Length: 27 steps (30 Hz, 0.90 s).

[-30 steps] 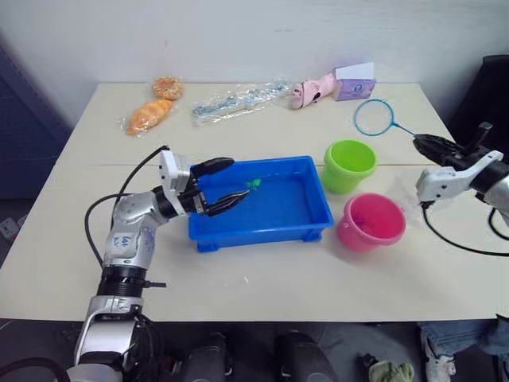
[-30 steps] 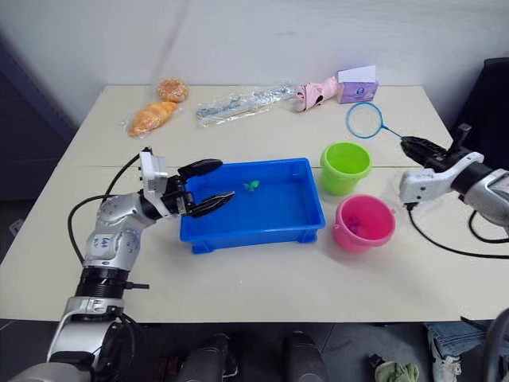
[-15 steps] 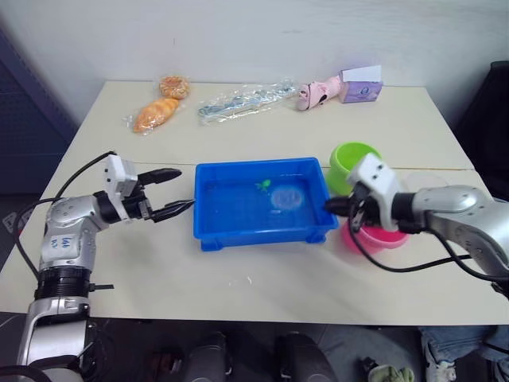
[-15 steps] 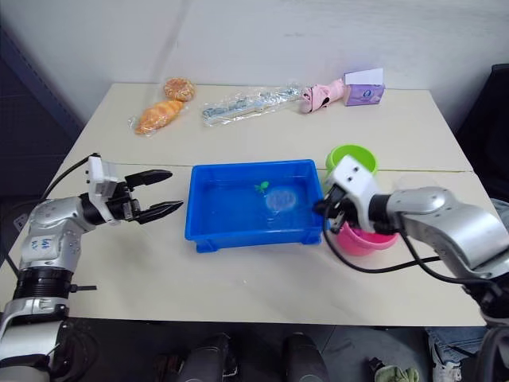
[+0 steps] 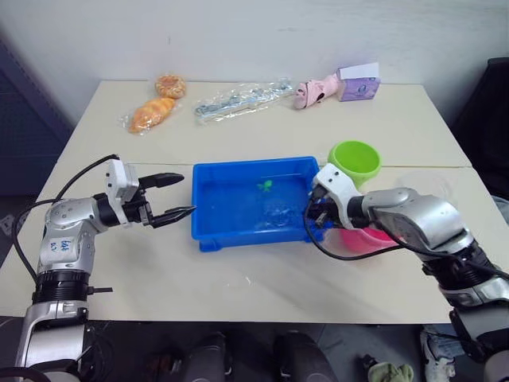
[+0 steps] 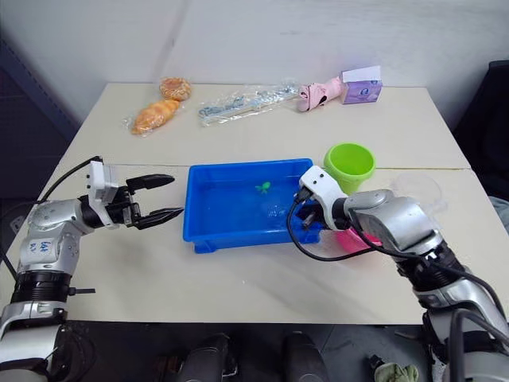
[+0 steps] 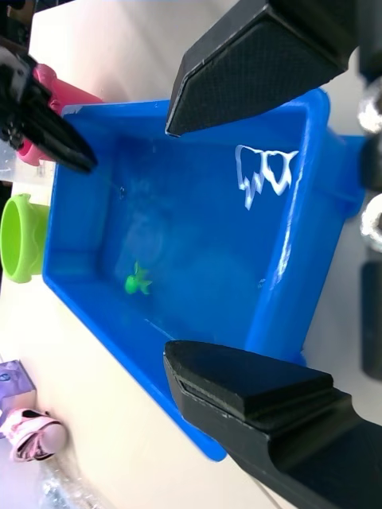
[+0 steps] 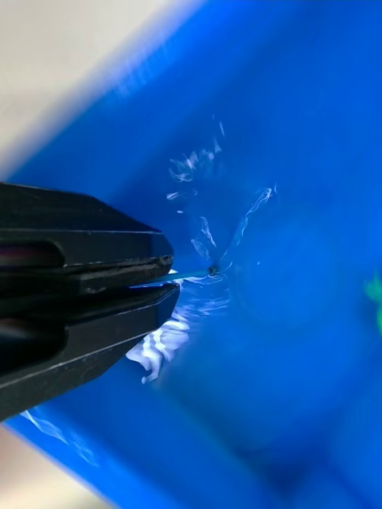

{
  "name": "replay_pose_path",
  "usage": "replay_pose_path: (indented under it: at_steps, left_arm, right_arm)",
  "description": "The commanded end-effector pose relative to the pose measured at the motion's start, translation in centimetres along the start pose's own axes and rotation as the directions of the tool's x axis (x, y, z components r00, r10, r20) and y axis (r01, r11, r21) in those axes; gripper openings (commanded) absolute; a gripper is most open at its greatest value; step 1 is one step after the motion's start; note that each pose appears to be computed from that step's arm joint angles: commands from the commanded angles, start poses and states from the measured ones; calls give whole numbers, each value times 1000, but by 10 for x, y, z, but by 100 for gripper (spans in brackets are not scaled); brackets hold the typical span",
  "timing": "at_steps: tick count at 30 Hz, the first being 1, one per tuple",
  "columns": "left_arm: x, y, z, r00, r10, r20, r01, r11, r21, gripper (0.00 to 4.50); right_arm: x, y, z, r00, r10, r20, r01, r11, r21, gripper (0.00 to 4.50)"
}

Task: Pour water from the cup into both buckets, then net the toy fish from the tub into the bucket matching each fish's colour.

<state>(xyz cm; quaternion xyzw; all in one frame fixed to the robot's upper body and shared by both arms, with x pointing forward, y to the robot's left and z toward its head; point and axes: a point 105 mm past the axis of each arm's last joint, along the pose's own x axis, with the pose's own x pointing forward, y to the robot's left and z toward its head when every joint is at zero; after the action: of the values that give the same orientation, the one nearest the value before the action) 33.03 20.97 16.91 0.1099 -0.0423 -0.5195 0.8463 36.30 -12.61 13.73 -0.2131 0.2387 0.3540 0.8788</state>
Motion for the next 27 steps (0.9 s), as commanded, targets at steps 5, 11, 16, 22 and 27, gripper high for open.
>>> replay_pose_path:
  at_steps: [5, 11, 16, 22, 27]
  left_arm:
    - [4, -6, 8, 1000, -19, 19, 19, 1000, 6, 441]
    - [7, -8, 8, 1000, -21, 19, 21, 1000, 3, 441]
    - [9, -7, 9, 1000, -26, 18, 26, 1000, 6, 441]
    - [15, -9, 9, 998, -50, 27, 49, 999, 11, 441]
    - [21, -10, 13, 996, -71, 46, 70, 997, 25, 441]
  right_arm:
    - [3, -12, 25, 988, -54, 147, 69, 993, -99, 0]
    - [-1, 1, 36, 965, -4, 263, 49, 985, -167, 0]
    - [-19, 11, 39, 944, 41, 326, 37, 973, -228, 0]
    - [-59, 6, 42, 928, 38, 370, 83, 948, -306, 0]
    - [-101, -5, 43, 914, 6, 405, 134, 939, -317, 0]
